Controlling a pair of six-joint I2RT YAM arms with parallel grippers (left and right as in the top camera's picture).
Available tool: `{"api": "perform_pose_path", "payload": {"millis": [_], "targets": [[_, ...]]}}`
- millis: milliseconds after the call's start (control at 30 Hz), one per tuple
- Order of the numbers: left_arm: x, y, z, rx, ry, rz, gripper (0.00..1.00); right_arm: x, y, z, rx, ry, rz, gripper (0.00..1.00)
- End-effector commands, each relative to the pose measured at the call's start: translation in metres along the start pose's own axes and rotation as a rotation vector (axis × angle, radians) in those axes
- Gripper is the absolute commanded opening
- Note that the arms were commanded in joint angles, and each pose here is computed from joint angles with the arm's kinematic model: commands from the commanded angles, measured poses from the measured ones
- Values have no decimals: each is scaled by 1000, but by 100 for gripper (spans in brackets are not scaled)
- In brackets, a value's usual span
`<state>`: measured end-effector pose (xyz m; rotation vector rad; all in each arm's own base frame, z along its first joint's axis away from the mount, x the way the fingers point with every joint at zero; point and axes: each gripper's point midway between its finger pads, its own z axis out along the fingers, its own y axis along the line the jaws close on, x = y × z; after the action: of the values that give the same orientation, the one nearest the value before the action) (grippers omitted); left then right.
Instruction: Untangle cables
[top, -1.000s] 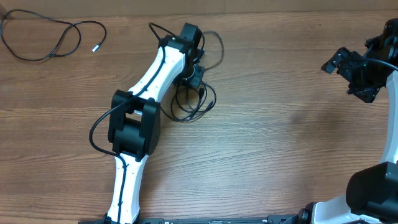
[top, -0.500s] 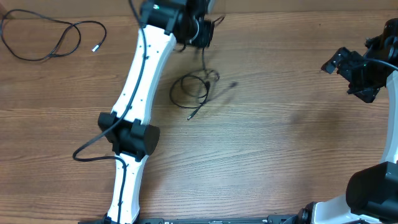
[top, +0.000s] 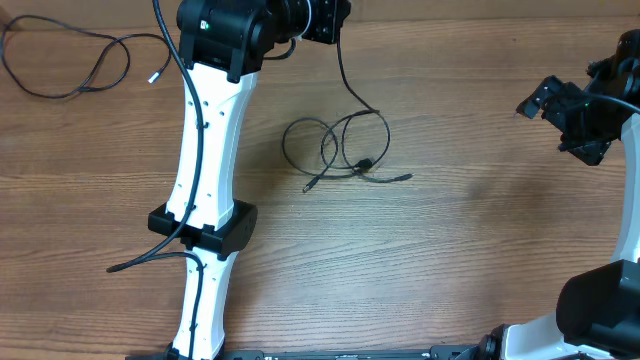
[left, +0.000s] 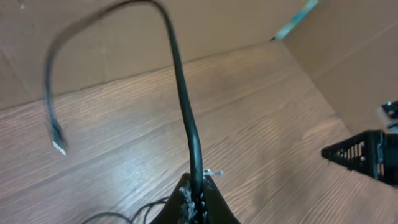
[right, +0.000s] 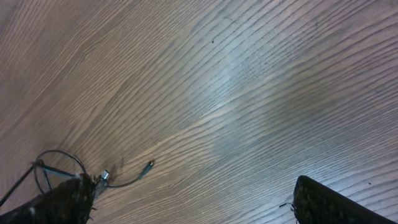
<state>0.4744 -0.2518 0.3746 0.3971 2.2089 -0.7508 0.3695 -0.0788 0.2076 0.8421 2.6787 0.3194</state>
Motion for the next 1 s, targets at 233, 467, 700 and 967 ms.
{"api": "perform_pose_path", "payload": {"millis": [233,467,700,967], "targets": [[-99,-82,-100,476,-292,-413,4,-1,1,0,-1,-2,-5,100],[-129,-81,-138,637,-288,-885,4,-1,1,0,-1,-2,-5,100],[-137,-74,-148,736,-184,-1269,4,-1,1,0,-1,-2,-5,100],[-91,-60,-118,524,-124,-969,4,-1,1,0,-1,-2,-5,100]]}}
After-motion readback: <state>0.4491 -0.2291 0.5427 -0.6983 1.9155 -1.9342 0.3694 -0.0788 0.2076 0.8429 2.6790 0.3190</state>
